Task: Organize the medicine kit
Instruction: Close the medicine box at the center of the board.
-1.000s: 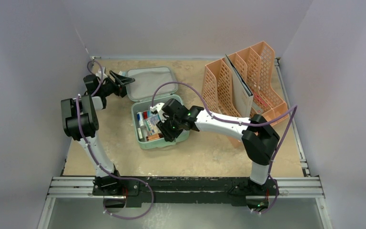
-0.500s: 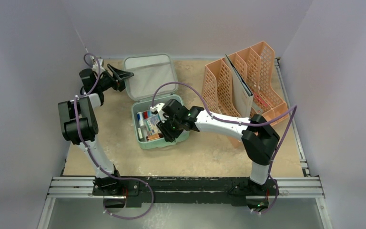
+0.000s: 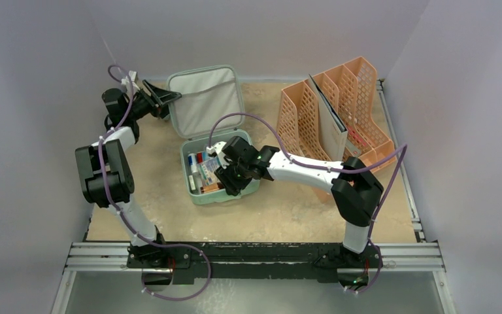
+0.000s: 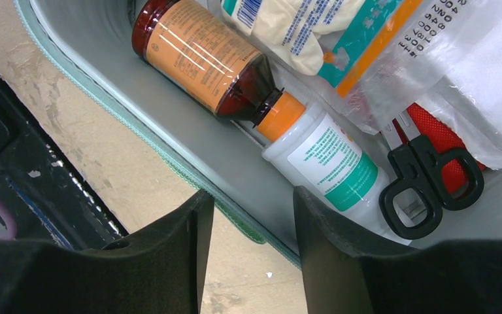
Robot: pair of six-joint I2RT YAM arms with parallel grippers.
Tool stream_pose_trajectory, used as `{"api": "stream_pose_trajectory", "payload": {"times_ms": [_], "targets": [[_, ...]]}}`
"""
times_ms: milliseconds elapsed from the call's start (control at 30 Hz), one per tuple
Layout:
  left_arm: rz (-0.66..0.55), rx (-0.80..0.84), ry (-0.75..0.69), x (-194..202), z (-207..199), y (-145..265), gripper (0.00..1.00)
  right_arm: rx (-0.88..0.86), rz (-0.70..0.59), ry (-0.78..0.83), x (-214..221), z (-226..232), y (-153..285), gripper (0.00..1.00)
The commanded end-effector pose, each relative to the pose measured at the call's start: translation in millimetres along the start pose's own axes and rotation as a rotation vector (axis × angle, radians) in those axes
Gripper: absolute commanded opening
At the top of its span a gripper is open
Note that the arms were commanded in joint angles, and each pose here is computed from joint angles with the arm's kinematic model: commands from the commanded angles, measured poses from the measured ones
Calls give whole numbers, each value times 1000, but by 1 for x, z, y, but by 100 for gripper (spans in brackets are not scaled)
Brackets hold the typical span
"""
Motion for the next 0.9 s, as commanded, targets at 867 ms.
{"api": "stream_pose_trajectory", "payload": {"times_ms": [867], "targets": [[-13,115,-220,-4,-95,30,63,-57,-457,53,-80,42,150,71]]}}
Point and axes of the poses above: each gripper's point midway between its finger pads, its own y axis back along the fingers, its own z axis along the line the jaws close on, x = y × z, the point moved 7 cm from there along y, back along the fingers, and after that the axes turned 11 degrees about -y, right-handed, at the moved point
